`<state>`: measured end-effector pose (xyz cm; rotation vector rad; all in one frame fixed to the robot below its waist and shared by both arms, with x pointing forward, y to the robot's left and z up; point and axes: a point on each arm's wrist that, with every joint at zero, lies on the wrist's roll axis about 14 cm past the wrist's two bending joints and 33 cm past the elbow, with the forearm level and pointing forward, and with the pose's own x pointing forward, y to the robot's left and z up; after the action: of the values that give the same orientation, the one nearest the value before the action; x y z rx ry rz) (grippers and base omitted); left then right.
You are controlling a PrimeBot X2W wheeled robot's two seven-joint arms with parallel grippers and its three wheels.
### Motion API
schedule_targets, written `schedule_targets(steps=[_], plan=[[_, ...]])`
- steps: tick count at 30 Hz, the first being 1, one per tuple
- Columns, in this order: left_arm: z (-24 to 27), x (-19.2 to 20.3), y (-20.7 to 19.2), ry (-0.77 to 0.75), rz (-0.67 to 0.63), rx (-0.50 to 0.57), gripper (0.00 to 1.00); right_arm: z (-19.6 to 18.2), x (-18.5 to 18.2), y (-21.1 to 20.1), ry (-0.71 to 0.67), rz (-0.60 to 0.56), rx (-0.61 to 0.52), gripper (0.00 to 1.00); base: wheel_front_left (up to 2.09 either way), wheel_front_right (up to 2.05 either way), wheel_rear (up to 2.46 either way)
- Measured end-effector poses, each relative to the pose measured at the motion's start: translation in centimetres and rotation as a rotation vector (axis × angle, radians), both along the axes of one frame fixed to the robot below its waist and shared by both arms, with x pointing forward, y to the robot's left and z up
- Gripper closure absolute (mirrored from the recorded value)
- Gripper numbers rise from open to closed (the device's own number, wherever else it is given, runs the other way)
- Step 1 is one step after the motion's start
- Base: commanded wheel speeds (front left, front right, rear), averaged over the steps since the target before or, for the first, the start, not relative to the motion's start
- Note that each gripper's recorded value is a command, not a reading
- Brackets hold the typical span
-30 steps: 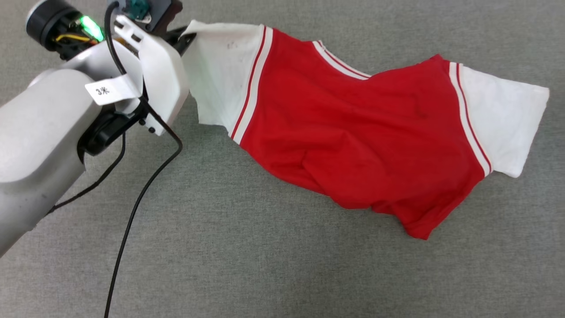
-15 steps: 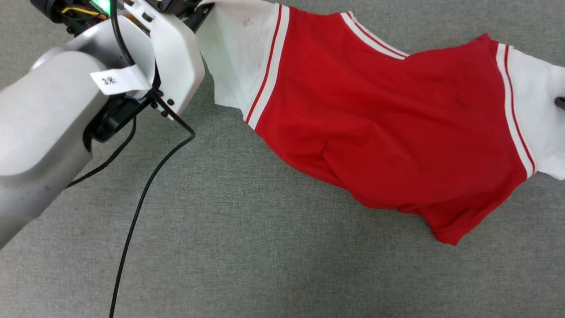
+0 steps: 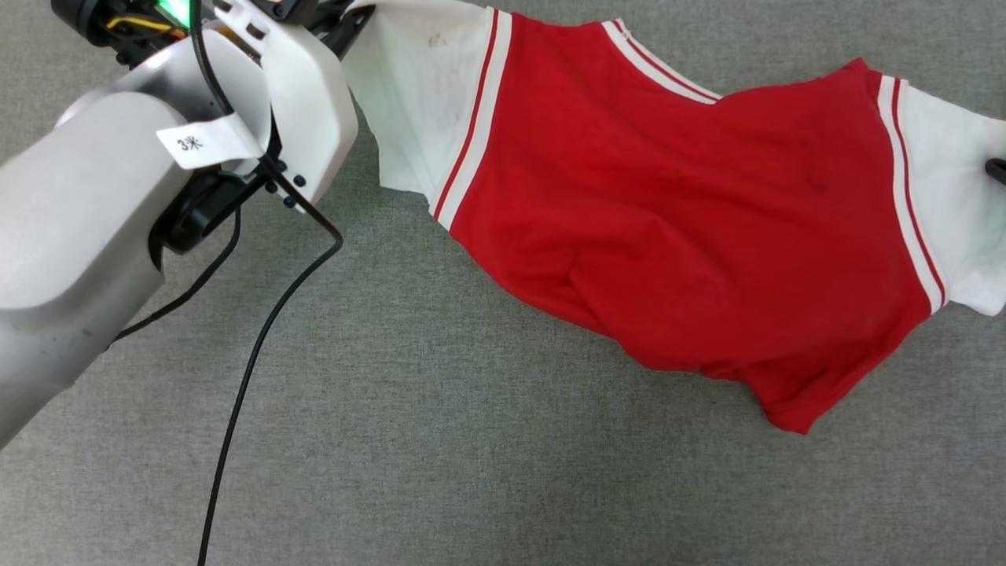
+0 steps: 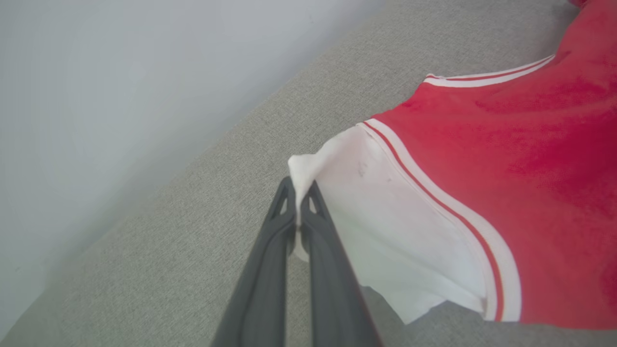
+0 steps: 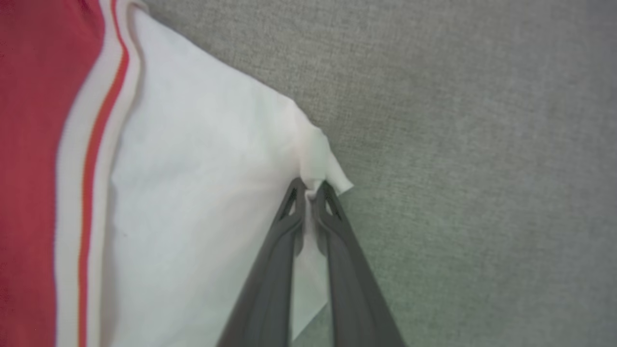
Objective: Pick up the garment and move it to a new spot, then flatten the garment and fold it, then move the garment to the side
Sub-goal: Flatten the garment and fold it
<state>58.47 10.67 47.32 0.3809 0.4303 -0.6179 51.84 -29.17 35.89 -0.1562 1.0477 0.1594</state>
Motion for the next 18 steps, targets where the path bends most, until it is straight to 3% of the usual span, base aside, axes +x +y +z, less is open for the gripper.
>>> schedule_targets(steps=[7, 18], plan=[[2.1, -0.9, -0.1, -0.047, 0.003, -0.028, 1.0, 3.5, 0.7, 1.0, -0.163, 0.018, 0.05, 1.0, 0.0, 0.0, 0.0], [11.0, -4.6, 0.0, -0.279, 0.018, -0.159, 1.0, 15.7, 0.4, 1.3, -0.623, 0.117, 0.061, 1.0, 0.0, 0.0, 0.0]])
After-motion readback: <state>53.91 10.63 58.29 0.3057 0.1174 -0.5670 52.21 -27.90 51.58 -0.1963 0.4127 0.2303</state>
